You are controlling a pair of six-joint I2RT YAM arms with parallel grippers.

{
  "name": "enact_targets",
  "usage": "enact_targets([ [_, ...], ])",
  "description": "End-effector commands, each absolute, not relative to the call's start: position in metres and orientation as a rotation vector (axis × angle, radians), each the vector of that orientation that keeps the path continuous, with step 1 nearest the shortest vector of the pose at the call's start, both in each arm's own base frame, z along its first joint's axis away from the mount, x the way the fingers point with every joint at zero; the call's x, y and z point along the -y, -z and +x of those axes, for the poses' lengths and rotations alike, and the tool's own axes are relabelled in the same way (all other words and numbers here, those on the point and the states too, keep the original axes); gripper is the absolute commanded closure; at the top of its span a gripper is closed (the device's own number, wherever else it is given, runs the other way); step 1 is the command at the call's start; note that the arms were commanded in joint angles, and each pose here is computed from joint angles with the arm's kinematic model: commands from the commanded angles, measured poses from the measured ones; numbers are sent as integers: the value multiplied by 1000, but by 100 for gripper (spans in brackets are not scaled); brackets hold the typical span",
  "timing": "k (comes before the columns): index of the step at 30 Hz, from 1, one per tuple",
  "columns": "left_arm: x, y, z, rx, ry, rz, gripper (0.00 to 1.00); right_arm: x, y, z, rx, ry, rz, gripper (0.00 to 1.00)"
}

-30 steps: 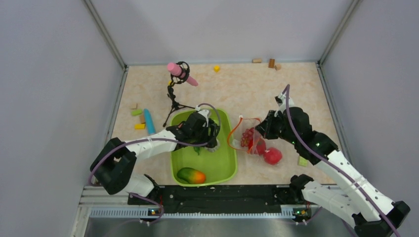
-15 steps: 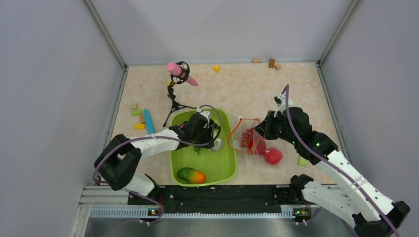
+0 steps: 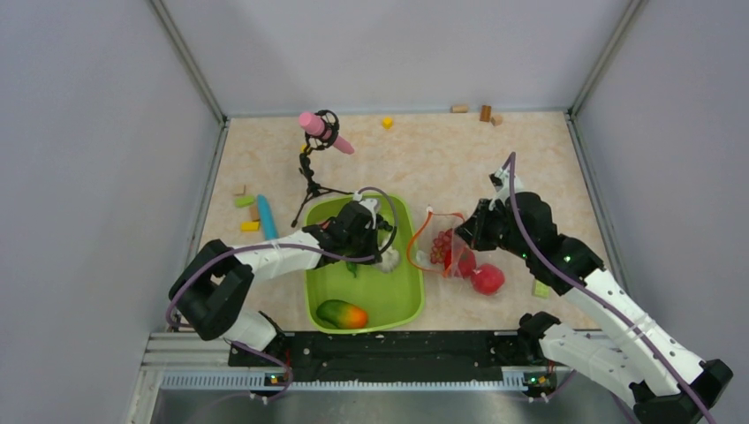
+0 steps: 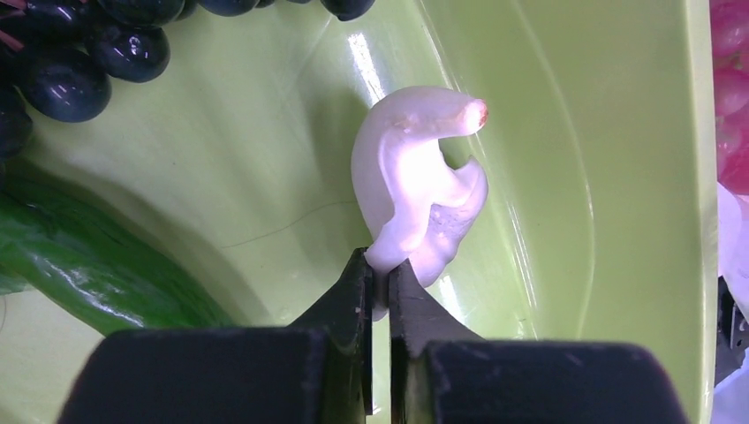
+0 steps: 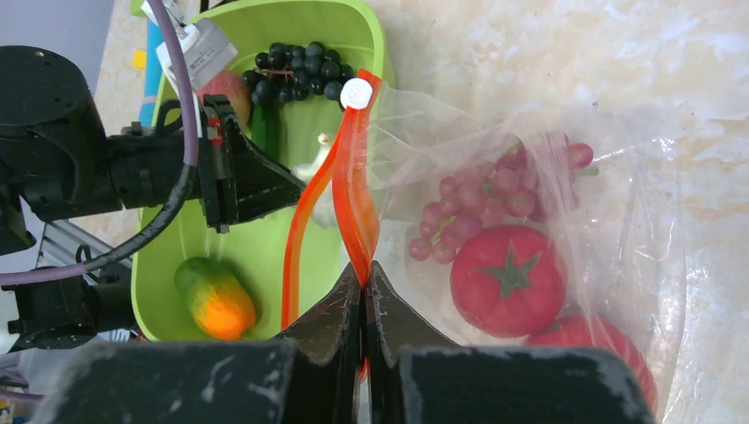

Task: Place the food in the zip-top bag and seal the zipper
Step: Pick up the fake vegetable from the bin, then place the fake vegetable in the zipper food storage bag.

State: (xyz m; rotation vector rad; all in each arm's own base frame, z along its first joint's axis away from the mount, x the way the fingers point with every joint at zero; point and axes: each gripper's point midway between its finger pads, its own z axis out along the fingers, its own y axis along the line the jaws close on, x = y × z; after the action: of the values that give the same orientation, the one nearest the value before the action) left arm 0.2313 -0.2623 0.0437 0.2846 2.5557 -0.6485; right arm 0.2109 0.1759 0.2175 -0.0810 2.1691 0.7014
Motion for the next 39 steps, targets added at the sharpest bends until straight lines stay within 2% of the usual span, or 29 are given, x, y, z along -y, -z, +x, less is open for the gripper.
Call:
enact_targets([
  [1,272,-74,242,-2453,719,271,100,-175,-225,215,-2123,-702,-97,100],
  [7,277,-157,229,-2203,929,307,100,-175,-232,213,-2090,-719,-110,100],
  [14,309,-255,180,-1804,1297,626,100,-175,-240,210,-2058,-738,-117,100],
  [20,345,-250,172,-1834,1185,778,100,-177,-245,208,-2038,-770,-112,100],
  [25,360,-220,185,-1997,1029,778,100,-183,-257,205,-2029,-823,-114,100],
  [26,363,-217,185,-2008,1028,790,96,-184,-258,204,-2027,-833,-117,100],
  [27,368,-215,181,-2010,1052,818,87,-185,-260,203,-2025,-841,-119,100],
  [31,375,-214,165,-1993,1128,899,38,-185,-262,202,-2021,-852,-109,100],
  [33,371,-214,162,-1996,1127,899,21,-185,-262,202,-2022,-853,-104,100],
  [35,365,-215,160,-1991,1123,882,17,-184,-261,202,-2021,-846,-102,100],
  [39,351,-217,164,-1984,1084,800,17,-183,-257,205,-2032,-828,-99,100],
])
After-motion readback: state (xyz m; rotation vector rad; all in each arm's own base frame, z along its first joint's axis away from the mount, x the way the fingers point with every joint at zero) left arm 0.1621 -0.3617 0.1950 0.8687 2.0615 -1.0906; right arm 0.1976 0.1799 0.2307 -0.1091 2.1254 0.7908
